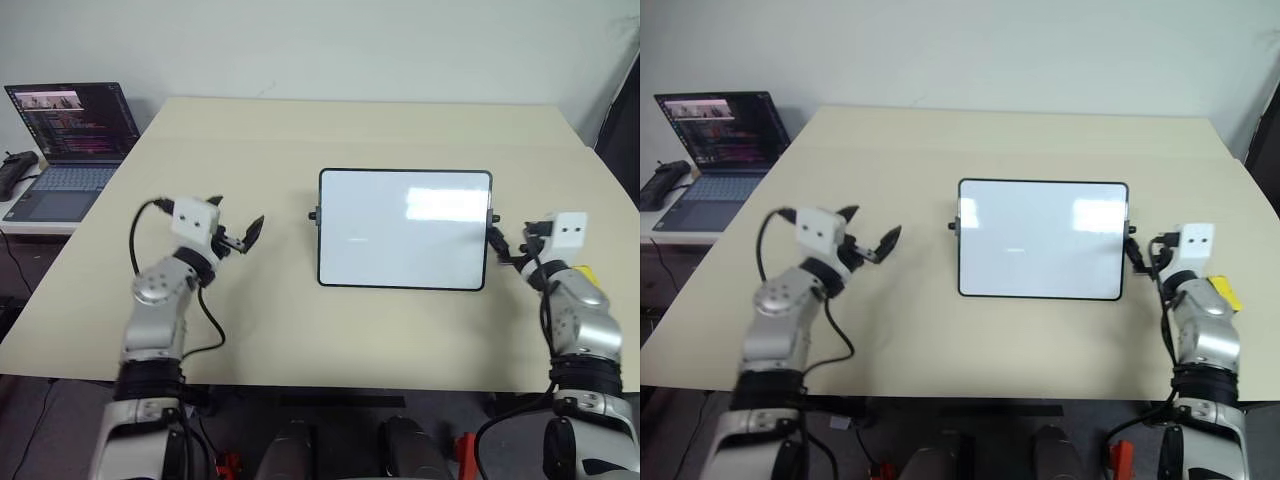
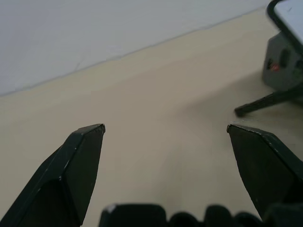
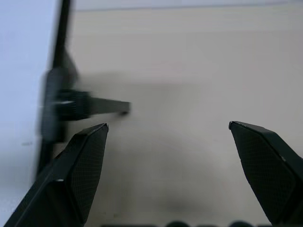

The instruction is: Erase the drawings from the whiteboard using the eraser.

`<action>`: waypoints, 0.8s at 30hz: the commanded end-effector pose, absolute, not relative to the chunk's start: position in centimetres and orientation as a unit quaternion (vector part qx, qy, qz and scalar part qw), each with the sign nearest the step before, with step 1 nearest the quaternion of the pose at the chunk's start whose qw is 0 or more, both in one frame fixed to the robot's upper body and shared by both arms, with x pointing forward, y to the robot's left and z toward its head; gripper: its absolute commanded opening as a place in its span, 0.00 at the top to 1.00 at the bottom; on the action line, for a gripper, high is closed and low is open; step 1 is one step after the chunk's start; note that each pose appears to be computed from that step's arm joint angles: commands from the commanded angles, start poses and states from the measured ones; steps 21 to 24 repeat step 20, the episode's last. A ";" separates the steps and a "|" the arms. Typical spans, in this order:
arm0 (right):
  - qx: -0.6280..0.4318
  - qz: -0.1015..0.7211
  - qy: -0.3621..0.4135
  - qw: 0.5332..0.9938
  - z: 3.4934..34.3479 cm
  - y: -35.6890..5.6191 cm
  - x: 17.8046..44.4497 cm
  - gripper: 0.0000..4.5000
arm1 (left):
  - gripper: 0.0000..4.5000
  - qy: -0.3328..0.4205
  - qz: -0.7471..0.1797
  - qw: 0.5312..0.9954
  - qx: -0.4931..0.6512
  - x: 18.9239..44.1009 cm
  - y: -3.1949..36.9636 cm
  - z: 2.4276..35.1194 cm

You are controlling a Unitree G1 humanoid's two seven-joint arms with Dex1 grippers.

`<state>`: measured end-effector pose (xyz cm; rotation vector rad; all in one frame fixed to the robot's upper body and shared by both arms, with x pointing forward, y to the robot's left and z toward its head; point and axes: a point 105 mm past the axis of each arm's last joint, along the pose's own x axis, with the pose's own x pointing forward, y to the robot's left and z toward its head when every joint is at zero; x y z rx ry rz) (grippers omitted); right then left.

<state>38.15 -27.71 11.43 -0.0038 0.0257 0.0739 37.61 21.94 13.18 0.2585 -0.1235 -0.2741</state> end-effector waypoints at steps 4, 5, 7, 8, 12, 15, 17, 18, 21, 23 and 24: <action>-0.018 0.003 -0.020 1.000 10.4 -28.1 37.9 0.01 | 0.00 -0.078 -0.106 0.988 0.078 37.4 21.4 11.5; -0.014 -0.004 -0.023 1.000 10.2 -28.2 37.8 0.01 | 0.00 -0.073 -0.105 0.989 0.075 37.4 21.4 11.2; -0.008 -0.014 -0.030 0.999 10.0 -27.9 37.7 0.01 | 0.00 -0.069 -0.103 0.990 0.072 37.5 21.6 10.9; -0.009 -0.022 -0.033 0.999 9.9 -27.9 37.6 0.01 | 0.00 -0.067 -0.103 0.990 0.070 37.6 21.5 10.8; -0.010 -0.036 -0.036 0.999 9.4 -27.5 37.6 0.01 | 0.00 -0.063 -0.098 0.991 0.067 37.7 21.5 10.4; -0.010 -0.030 -0.020 0.999 7.8 -26.6 37.3 0.01 | 0.00 -0.047 -0.092 0.992 0.067 37.4 21.4 9.4; 0.002 -0.037 -0.016 0.999 7.1 -26.6 37.1 0.01 | 0.00 -0.045 -0.094 0.992 0.068 37.5 21.4 9.3; 0.001 -0.037 -0.012 0.999 6.6 -26.4 37.0 0.01 | 0.00 -0.043 -0.092 0.993 0.067 37.6 21.5 9.2; -0.005 -0.029 -0.002 1.000 5.7 -25.9 36.7 0.01 | 0.00 -0.039 -0.088 0.993 0.066 37.8 21.8 9.1; -0.005 -0.029 -0.002 1.000 5.7 -25.9 36.7 0.01 | 0.00 -0.039 -0.088 0.993 0.066 37.8 21.8 9.1; -0.005 -0.029 -0.002 1.000 5.7 -25.9 36.7 0.01 | 0.00 -0.039 -0.088 0.993 0.066 37.8 21.8 9.1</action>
